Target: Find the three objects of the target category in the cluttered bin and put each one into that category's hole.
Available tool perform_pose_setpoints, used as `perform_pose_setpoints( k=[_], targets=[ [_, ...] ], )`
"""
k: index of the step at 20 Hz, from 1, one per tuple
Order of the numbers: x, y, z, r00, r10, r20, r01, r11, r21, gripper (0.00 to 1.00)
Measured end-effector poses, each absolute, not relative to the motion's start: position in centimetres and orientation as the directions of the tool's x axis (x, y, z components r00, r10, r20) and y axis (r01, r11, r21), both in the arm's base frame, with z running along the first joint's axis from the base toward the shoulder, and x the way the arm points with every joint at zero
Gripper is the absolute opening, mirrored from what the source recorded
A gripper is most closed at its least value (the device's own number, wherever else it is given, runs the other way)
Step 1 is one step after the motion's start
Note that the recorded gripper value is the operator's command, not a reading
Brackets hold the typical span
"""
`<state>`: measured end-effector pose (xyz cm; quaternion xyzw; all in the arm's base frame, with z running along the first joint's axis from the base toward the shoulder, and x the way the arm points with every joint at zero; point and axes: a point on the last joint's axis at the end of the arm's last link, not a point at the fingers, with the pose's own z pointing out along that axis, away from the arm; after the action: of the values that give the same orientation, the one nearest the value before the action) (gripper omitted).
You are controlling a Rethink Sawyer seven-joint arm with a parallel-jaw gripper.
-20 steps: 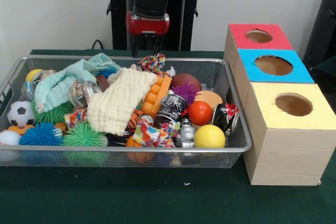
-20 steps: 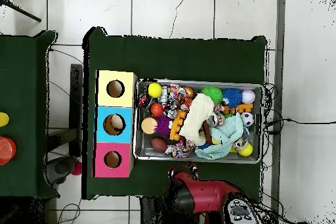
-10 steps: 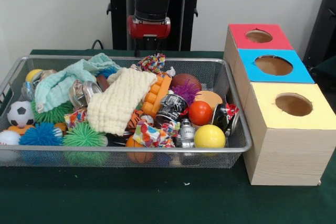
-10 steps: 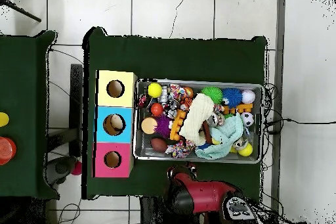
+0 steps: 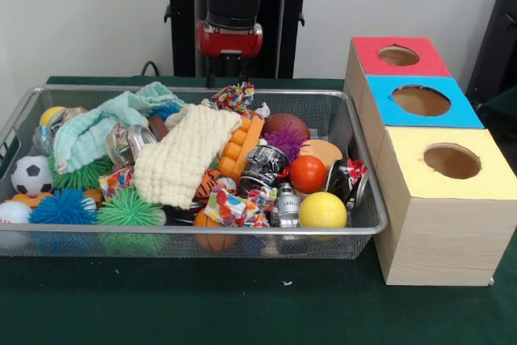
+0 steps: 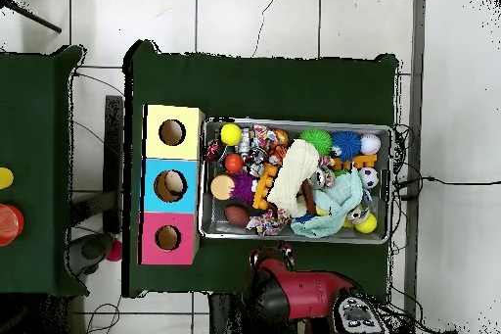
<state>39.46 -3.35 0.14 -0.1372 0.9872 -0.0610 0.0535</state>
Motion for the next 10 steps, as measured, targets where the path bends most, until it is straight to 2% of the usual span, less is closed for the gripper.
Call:
perform_pose_setpoints(
  k=[10],
  targets=[
    [41.4, -4.6, 3.6, -0.961, -0.255, -0.107, -0.236, 0.958, -0.164, 1.0]
  ],
)
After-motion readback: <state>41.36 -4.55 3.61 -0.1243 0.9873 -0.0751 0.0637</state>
